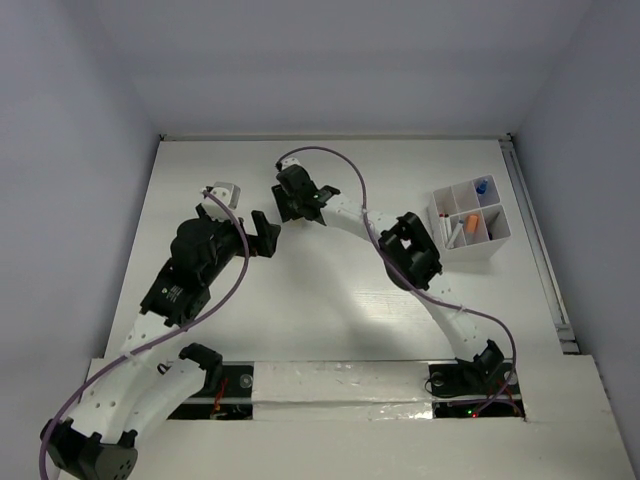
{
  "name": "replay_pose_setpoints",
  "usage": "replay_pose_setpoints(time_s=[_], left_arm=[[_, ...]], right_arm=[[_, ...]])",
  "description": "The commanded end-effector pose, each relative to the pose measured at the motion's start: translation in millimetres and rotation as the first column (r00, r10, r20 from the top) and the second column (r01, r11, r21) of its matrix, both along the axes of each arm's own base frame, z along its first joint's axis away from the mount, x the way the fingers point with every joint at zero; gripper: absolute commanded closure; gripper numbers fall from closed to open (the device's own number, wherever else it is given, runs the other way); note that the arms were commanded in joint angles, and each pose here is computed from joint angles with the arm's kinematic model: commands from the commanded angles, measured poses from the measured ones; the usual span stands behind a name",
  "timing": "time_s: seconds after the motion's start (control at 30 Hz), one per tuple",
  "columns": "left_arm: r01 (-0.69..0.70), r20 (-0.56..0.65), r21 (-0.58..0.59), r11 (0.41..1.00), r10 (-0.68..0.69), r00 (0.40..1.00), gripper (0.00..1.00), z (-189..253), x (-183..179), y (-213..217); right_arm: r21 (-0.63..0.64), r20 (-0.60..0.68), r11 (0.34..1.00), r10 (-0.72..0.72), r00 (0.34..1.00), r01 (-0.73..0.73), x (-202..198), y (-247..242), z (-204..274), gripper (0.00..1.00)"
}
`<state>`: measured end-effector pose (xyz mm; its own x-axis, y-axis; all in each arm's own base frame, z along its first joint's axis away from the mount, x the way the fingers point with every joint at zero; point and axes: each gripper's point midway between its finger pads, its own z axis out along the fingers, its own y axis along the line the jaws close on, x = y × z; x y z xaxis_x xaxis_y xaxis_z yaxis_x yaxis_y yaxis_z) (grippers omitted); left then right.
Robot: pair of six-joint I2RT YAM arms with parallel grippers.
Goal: Sort the stationery into containers
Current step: Pick up the pen from the center of the board.
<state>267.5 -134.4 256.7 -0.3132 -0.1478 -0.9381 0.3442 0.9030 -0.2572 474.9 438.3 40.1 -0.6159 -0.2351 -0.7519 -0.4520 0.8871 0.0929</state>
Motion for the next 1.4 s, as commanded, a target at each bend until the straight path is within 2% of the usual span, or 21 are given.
replay_pose_setpoints(time_s=[0.0,0.13,0.17,0.23,0.3,0.43,0.47,0.53,0.73,0.87,1.03,1.1,1.37], left_arm=[[0.014,0.045,-0.027,1.000,-0.012,0.999,0.02,14.3,2.4,-3.0],[0.040,0.042,-0.028,0.999,-0.039,0.998,0.06,12.7,1.7,-6.2],[0.041,0.036,-0.026,0.999,-0.040,0.999,0.08,11.4,2.0,-6.6],[0.047,0.032,-0.024,0.999,-0.047,0.998,0.13,10.1,2.1,-7.7],[0.052,0.029,-0.026,0.998,-0.051,0.998,0.16,9.3,2.3,-8.8],[0.064,-0.005,-0.018,0.998,-0.064,0.998,0.19,0.0,5.6,-12.9],[0.063,-0.013,-0.016,0.998,-0.064,0.998,0.19,-1.7,6.2,-13.2],[0.063,-0.033,-0.011,0.998,-0.063,0.997,0.20,-6.7,8.6,-14.3],[0.044,-0.101,-0.004,0.999,-0.044,0.994,0.21,-22.2,19.3,-12.6],[0.103,-0.094,-0.052,0.993,-0.107,0.990,0.21,-17.2,17.8,-23.9],[0.124,-0.055,-0.096,0.988,-0.130,0.990,0.25,-7.2,15.9,-23.4],[0.135,-0.045,-0.108,0.985,-0.141,0.989,0.32,-4.2,14.8,-25.5],[0.123,-0.067,-0.133,0.984,-0.132,0.989,0.43,-7.9,18.2,-24.0]], right_arm=[[-0.088,0.017,0.994,-0.057,0.998,0.058,1.5,-13.0,-7.7,0.47],[-0.113,0.023,0.991,-0.075,0.997,0.077,3.0,-18.4,-10.7,0.79],[-0.110,0.028,0.990,-0.086,0.996,0.088,4.1,-19.1,-9.7,0.93],[-0.080,0.050,0.990,-0.112,0.992,0.116,7.3,-18.9,3.2,0.99],[-0.028,0.070,0.991,-0.129,0.989,0.132,7.9,-17.1,21.1,1.00],[0.218,0.183,0.972,-0.132,0.974,0.091,3.4,-5.8,108.4,1.00],[0.269,0.182,0.961,-0.109,0.977,0.057,-12.1,-9.5,129.2,1.00],[0.396,0.207,0.918,-0.122,0.971,0.030,-21.7,-7.3,164.6,1.00],[0.602,0.216,0.796,-0.080,0.973,-0.068,-82.9,-11.9,222.1,1.00],[0.651,0.231,0.748,-0.031,0.972,-0.131,-115.6,0.2,238.3,1.00],[0.680,0.249,0.711,0.007,0.969,-0.180,-134.9,13.1,247.6,1.00],[0.688,0.255,0.699,0.019,0.967,-0.195,-140.6,18.1,249.5,1.00],[0.729,0.279,0.642,0.041,0.959,-0.239,-159.1,24.7,264.7,1.00]])
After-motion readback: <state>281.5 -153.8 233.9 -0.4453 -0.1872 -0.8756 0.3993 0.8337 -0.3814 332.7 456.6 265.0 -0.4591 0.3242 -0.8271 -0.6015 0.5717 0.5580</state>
